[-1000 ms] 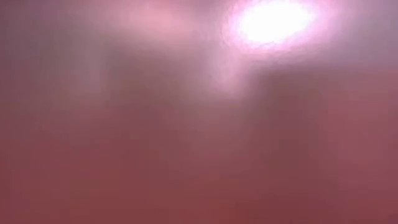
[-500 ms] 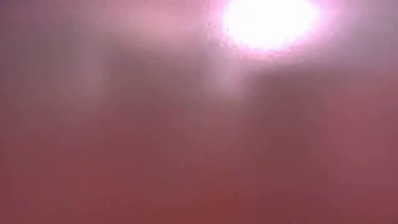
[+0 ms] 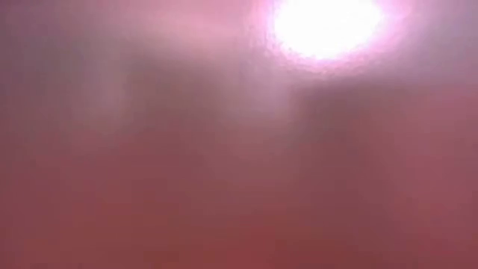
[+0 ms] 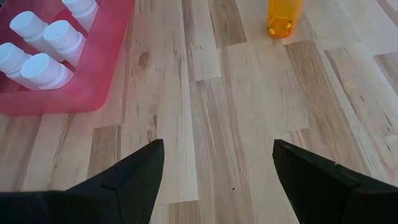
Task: Pick and place pill bottles into a basket
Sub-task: Put the orange pill bottle into the red bin
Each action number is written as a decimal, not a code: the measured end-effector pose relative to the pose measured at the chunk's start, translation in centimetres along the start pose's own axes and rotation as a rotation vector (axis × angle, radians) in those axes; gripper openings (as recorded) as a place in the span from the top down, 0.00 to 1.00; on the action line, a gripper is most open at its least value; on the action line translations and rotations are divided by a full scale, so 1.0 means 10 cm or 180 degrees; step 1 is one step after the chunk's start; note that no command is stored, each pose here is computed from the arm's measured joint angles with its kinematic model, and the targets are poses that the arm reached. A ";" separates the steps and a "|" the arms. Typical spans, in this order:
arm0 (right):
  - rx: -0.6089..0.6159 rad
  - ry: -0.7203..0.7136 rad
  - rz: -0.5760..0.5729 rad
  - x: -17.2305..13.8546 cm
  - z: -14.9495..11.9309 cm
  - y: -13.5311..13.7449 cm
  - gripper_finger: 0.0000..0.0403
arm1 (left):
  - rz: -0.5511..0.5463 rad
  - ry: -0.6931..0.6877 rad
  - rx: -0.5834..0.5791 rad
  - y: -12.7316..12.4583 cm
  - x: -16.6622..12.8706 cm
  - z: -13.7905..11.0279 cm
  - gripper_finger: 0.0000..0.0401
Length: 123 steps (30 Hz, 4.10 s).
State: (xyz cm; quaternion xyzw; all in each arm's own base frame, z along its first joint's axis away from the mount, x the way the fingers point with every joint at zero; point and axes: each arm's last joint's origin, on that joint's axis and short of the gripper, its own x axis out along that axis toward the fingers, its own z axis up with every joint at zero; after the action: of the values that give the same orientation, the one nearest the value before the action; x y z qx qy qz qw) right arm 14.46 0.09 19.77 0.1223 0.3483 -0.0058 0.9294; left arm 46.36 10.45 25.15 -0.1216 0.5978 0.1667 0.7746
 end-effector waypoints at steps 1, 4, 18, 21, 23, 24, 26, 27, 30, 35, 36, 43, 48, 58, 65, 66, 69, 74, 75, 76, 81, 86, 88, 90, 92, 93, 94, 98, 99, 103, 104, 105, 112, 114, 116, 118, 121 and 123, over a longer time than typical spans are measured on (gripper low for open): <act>0.0012 0.0002 -0.0001 0.00 0.00 0.00 0.28 | 0.0003 -0.0002 -0.0001 0.00 0.00 0.00 0.41; 0.0067 0.0010 -0.0023 0.00 0.00 0.00 0.28 | 0.0061 -0.0032 -0.0093 0.02 0.00 0.01 0.34; 0.0244 -0.0010 -0.0176 0.00 -0.01 -0.02 0.28 | 0.0201 0.0078 -0.0255 0.17 0.01 -0.01 0.02; 0.0286 -0.0012 -0.0175 0.00 -0.01 -0.02 0.28 | 0.0203 0.0089 -0.0259 0.17 0.03 0.00 0.02; 0.0313 -0.0012 -0.0173 0.00 -0.01 -0.02 0.28 | 0.0158 0.0144 -0.0265 0.17 0.07 -0.01 0.04; 0.0341 -0.0012 -0.0173 0.00 -0.01 -0.02 0.28 | 0.0150 0.0199 -0.0266 0.16 0.10 -0.02 0.04; 0.0366 -0.0013 -0.0172 0.00 -0.01 -0.02 0.28 | 0.0145 0.0217 -0.0270 0.15 0.17 -0.01 0.05; 0.0368 -0.0013 -0.0171 0.00 -0.01 -0.02 0.28 | 0.0132 0.0245 -0.0274 0.14 0.19 -0.01 0.05; 0.0368 -0.0013 -0.0170 0.00 -0.01 -0.02 0.28 | 0.0121 0.0305 -0.0299 0.14 0.24 -0.02 0.04; 0.0368 -0.0012 -0.0169 0.00 -0.01 -0.02 0.28 | 0.0069 0.0380 -0.0303 0.13 0.30 -0.03 0.02; 0.0368 -0.0015 -0.0168 0.00 -0.01 -0.02 0.28 | 0.0045 0.0399 -0.0304 0.13 0.30 -0.03 0.02; 0.0372 -0.0013 -0.0167 0.00 -0.01 -0.02 0.28 | -0.0204 0.0396 -0.0317 0.10 0.32 -0.01 0.02; 0.0380 -0.0011 -0.0166 0.00 -0.01 -0.02 0.28 | -0.0207 0.0398 -0.0316 0.10 0.32 -0.01 0.02; 0.0422 0.0000 -0.0168 0.00 -0.01 -0.02 0.28 | -0.0195 0.0430 -0.0295 0.11 0.32 -0.02 0.02; 0.0445 0.0079 -0.0187 0.00 -0.03 -0.03 0.28 | -0.0251 0.0518 -0.0309 0.10 0.32 -0.05 0.02; 0.0445 0.0080 -0.0187 0.00 -0.04 -0.03 0.28 | -0.0240 0.0579 -0.0311 0.10 0.32 -0.07 0.02; 0.0445 0.0079 -0.0186 0.00 -0.03 -0.03 0.28 | -0.0215 0.0726 -0.0315 0.11 0.31 -0.11 0.02; 0.0445 0.0079 -0.0185 0.00 -0.03 -0.03 0.28 | -0.0230 0.0652 -0.0316 0.10 0.32 -0.09 0.02; 0.0445 0.0079 -0.0185 0.00 -0.03 -0.03 0.28 | -0.0235 0.0635 -0.0316 0.10 0.32 -0.08 0.02; 0.0445 0.0080 -0.0184 0.00 -0.03 -0.03 0.28 | -0.0243 0.0636 -0.0314 0.10 0.32 -0.08 0.02; 0.0443 0.0078 -0.0182 0.00 -0.03 -0.03 0.28 | -0.0270 0.0678 -0.0287 0.07 0.42 -0.08 0.02; 0.0433 0.0077 -0.0182 0.00 -0.03 -0.03 0.28 | -0.0249 0.0738 -0.0230 0.06 0.50 -0.09 0.02; 0.0432 0.0078 -0.0182 0.00 -0.03 -0.03 0.28 | -0.0224 0.0763 -0.0227 0.06 0.56 -0.09 0.02; 0.0432 0.0076 -0.0182 0.00 -0.03 -0.03 0.28 | -0.0212 0.0849 -0.0232 0.07 0.59 -0.11 0.02; 0.0432 0.0078 -0.0182 0.00 -0.03 -0.03 0.28 | -0.0192 0.0939 -0.0221 0.07 0.62 -0.13 0.02; 0.0432 0.0078 -0.0182 0.00 -0.03 -0.03 0.28 | -0.0195 0.0930 -0.0214 0.07 0.63 -0.12 0.02; 0.0432 0.0077 -0.0182 0.00 -0.03 -0.03 0.28 | -0.0184 0.0977 -0.0210 0.07 0.65 -0.14 0.02; 0.0432 0.0077 -0.0182 0.00 -0.03 -0.03 0.28 | -0.0144 0.0919 -0.0200 0.07 0.67 -0.12 0.02; 0.0432 0.0077 -0.0182 0.00 -0.03 -0.03 0.28 | -0.0136 0.0923 -0.0200 0.07 0.67 -0.12 0.02; 0.0432 0.0077 -0.0182 0.00 -0.03 -0.03 0.28 | -0.0129 0.0923 -0.0199 0.07 0.68 -0.12 0.05; 0.0432 0.0079 -0.0183 0.00 -0.03 -0.03 0.28 | -0.0130 0.0922 -0.0199 0.07 0.68 -0.12 0.06; 0.0432 0.0078 -0.0182 0.00 -0.03 -0.03 0.28 | -0.0131 0.0913 -0.0200 0.07 0.68 -0.12 0.07; 0.0432 0.0079 -0.0183 0.00 -0.03 -0.03 0.28 | -0.0135 0.0877 -0.0199 0.07 0.69 -0.11 0.17; 0.0432 0.0077 -0.0181 0.00 -0.03 -0.03 0.28 | -0.0135 0.0878 -0.0200 0.07 0.69 -0.11 0.20; 0.0432 0.0078 -0.0182 0.00 -0.03 -0.03 0.28 | -0.0135 0.0878 -0.0199 0.07 0.69 -0.11 0.23; 0.0432 0.0078 -0.0182 0.00 -0.03 -0.03 0.28 | -0.0135 0.0879 -0.0201 0.07 0.69 -0.11 0.27; 0.0432 0.0078 -0.0182 0.00 -0.03 -0.03 0.28 | -0.0133 0.0888 -0.0200 0.07 0.68 -0.11 0.32; 0.0432 0.0078 -0.0182 0.00 -0.03 -0.03 0.28 | -0.0132 0.0890 -0.0200 0.07 0.68 -0.11 0.36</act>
State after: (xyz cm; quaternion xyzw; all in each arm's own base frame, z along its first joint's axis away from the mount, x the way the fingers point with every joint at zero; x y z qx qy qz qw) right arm 14.19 -0.08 19.48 0.1750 0.3618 -0.0544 0.9141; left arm 46.67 11.42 18.26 -0.1803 0.6918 0.1507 0.6828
